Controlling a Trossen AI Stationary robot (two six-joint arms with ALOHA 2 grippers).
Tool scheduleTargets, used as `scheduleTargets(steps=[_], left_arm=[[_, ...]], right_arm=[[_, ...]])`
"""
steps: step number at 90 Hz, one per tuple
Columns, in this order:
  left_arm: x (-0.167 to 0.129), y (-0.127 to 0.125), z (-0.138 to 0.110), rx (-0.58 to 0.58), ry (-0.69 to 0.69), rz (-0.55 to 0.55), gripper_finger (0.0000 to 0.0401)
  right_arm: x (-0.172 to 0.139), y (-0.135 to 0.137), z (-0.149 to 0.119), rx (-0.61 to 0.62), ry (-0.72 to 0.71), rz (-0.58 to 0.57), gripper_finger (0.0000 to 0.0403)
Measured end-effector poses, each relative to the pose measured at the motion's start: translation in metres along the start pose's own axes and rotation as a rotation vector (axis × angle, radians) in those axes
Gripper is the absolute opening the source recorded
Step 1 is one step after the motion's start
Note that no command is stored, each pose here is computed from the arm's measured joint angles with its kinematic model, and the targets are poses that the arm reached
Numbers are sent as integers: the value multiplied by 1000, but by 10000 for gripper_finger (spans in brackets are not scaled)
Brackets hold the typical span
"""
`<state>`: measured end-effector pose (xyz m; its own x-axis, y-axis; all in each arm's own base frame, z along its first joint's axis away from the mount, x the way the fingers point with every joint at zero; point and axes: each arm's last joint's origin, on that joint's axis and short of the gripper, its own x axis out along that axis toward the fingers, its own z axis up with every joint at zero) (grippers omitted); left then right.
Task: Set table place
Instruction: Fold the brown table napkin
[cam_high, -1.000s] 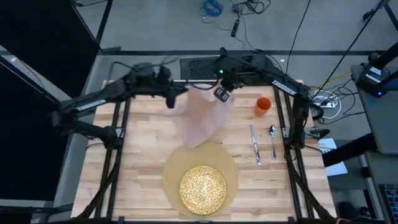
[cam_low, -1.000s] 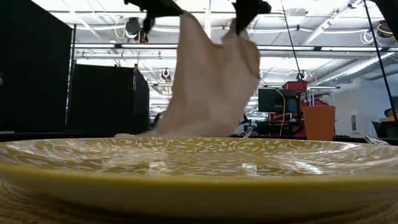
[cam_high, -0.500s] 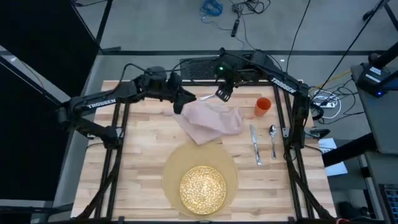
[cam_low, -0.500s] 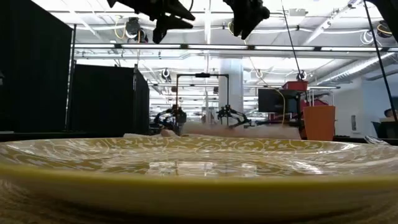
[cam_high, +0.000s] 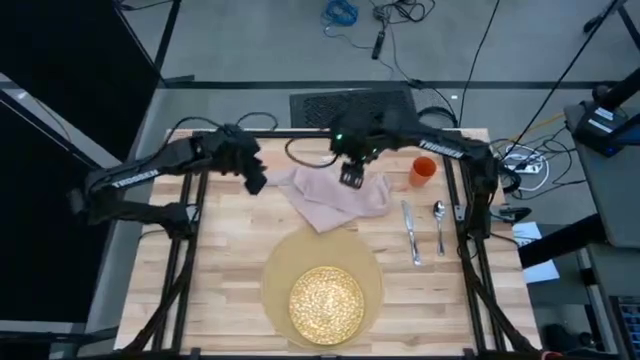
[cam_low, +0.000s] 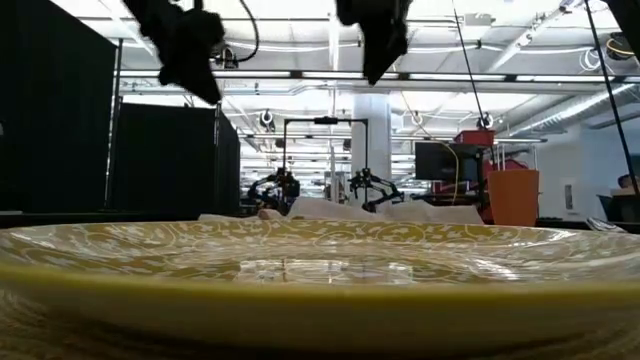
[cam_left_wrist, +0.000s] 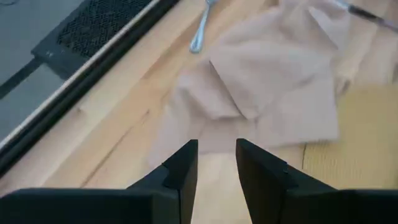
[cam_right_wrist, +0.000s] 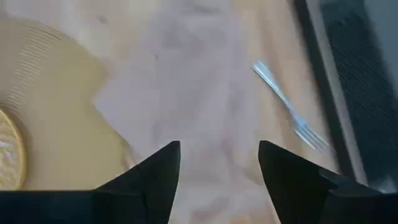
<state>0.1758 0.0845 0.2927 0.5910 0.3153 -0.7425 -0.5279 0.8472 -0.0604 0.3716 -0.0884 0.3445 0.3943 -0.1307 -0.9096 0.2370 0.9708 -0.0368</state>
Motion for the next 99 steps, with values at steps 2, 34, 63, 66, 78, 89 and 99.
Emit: scheduleTargets(steps=[2, 34, 63, 66, 78, 89, 99], left_arm=[[2, 0, -5, 5, 4, -1, 95], [61, 4, -56, 82, 55, 8, 95], [74, 3, -49, 109, -38, 3, 95], [75, 3, -48, 108, -43, 2, 95], [75, 3, -48, 109, -38, 2, 95], [75, 3, -49, 111, -36, 2, 95], [75, 3, -49, 113, -36, 2, 95]], right_arm=[[10, 4, 0, -9, -13, 29, 196], [117, 13, -19, 46, -294, 184, 166], [169, -8, -46, 149, -195, 145, 161], [174, -9, -47, 153, -183, 143, 161], [192, -9, -53, 156, -126, 142, 162], [196, -8, -54, 150, -117, 147, 162], [198, -7, -55, 148, -110, 148, 162]])
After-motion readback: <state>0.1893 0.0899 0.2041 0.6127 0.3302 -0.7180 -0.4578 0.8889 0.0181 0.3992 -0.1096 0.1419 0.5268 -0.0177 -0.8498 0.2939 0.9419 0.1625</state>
